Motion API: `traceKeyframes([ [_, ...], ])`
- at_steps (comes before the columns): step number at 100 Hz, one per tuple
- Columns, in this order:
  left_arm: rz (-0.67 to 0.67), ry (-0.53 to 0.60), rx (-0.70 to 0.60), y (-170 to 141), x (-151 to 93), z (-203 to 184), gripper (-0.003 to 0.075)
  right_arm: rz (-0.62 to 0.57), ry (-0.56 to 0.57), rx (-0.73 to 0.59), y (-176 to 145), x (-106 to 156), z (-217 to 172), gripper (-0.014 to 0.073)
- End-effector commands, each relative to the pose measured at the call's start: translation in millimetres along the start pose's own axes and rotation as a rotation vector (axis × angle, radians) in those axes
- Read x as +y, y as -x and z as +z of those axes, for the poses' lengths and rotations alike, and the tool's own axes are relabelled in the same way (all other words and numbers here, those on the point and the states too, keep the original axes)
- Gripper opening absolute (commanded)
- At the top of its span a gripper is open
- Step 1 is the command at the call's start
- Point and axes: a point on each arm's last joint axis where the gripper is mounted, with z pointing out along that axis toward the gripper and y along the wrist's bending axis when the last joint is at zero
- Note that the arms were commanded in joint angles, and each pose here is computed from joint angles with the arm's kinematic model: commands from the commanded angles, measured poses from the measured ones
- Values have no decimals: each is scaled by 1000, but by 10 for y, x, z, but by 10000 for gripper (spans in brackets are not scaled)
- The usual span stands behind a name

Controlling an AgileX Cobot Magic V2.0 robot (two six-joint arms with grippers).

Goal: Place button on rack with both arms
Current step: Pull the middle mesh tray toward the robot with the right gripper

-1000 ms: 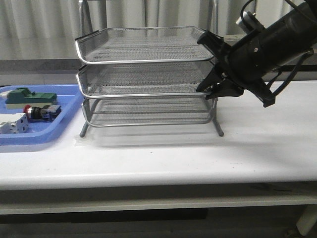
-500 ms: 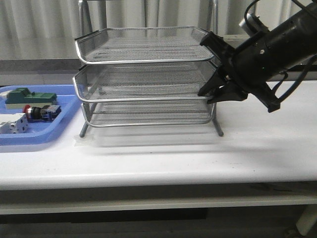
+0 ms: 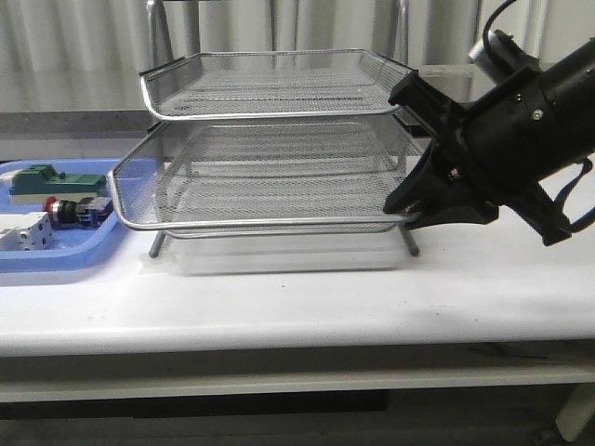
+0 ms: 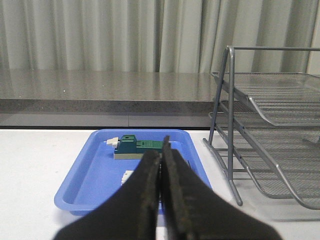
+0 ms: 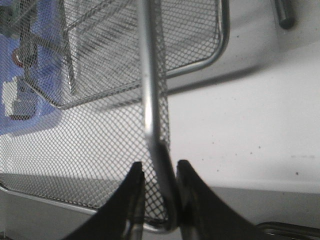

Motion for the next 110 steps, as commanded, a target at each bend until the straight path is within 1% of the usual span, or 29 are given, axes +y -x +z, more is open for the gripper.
traceKeyframes([
  [1,-10,-4,-59,-71,1,-16,4,-119,30,21,-93,105,-104,57],
  [25,-10,-4,-59,-71,1,-16,4,-145,33,34,-219,156,-129,58],
  [38,-10,-4,-59,-71,1,-16,4,-144,26,28,-221,145,-134,61],
  [43,-10,-4,-59,-71,1,-16,4,-142,22,22,-215,142,-134,75],
  [48,-10,-4,-59,-71,1,-16,4,-142,16,12,-206,139,-138,129],
  [49,-10,-4,-59,-71,1,-16,4,-142,15,11,-205,139,-138,129],
  [62,-10,-4,-59,-71,1,-16,4,-149,15,-21,-179,165,-194,356],
  [65,-10,-4,-59,-71,1,-16,4,-152,14,-34,-169,174,-215,397],
  [69,-10,-4,-59,-71,1,-16,4,-157,15,-54,-153,192,-253,444],
  [72,-10,-4,-59,-71,1,-16,4,-160,15,-69,-142,205,-281,463],
  [85,-10,-4,-59,-71,1,-16,4,-199,31,-129,-106,285,-443,468],
  [110,-10,-4,-59,-71,1,-16,4,-287,85,-190,-111,434,-732,468],
])
